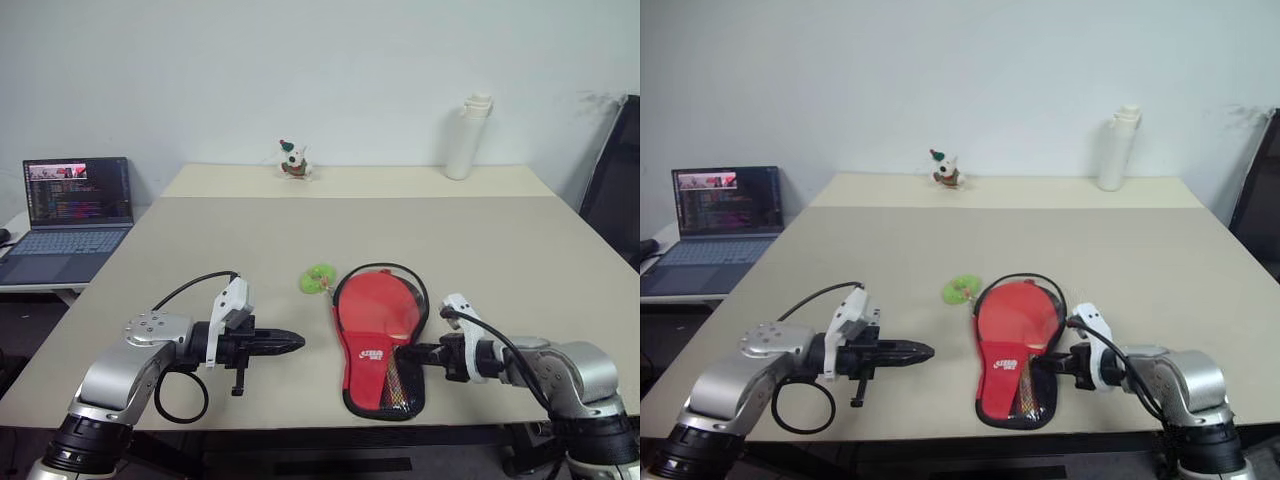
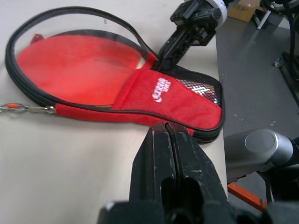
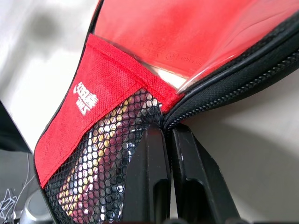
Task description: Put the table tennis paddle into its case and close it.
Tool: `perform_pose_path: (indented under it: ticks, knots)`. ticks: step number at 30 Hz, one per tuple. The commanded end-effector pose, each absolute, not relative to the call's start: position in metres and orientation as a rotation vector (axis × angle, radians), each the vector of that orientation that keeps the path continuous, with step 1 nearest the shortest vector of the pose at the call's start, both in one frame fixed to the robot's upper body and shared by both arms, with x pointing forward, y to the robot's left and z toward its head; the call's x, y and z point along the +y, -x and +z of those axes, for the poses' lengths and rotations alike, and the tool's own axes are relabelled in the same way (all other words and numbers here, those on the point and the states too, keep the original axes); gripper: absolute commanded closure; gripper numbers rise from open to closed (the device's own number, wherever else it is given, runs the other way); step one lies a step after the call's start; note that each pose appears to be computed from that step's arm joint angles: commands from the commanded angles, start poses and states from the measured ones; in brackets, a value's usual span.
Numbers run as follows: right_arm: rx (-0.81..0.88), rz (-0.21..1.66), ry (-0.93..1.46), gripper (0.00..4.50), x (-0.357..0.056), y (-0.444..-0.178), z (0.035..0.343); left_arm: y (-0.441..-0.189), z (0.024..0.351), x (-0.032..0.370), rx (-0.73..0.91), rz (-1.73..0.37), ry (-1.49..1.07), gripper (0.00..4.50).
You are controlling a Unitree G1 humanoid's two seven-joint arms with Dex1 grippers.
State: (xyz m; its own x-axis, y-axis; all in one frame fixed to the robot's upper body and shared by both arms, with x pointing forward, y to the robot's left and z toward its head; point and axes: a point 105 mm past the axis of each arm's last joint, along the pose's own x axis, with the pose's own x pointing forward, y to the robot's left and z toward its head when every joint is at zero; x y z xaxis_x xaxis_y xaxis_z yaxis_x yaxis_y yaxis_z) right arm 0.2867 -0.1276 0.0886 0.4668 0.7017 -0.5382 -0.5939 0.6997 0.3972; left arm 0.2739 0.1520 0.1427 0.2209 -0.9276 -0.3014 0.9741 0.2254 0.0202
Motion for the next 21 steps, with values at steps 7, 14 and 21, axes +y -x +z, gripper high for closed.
perform_pose_path:
  ticks: [7, 14, 21]
  knots:
    - [0.749, 0.767, -0.130, 4.48, -0.148, -0.287, 0.095, -0.272, 0.143, 0.153, 0.232, -1.352, -0.244, 4.50]
    - [0.744, 0.766, -0.117, 4.48, -0.144, -0.293, 0.095, -0.274, 0.142, 0.153, 0.228, -1.344, -0.246, 4.50]
    - [0.756, 0.712, -0.137, 3.69, -0.153, -0.287, 0.090, -0.276, 0.142, 0.154, 0.219, -1.327, -0.245, 4.50]
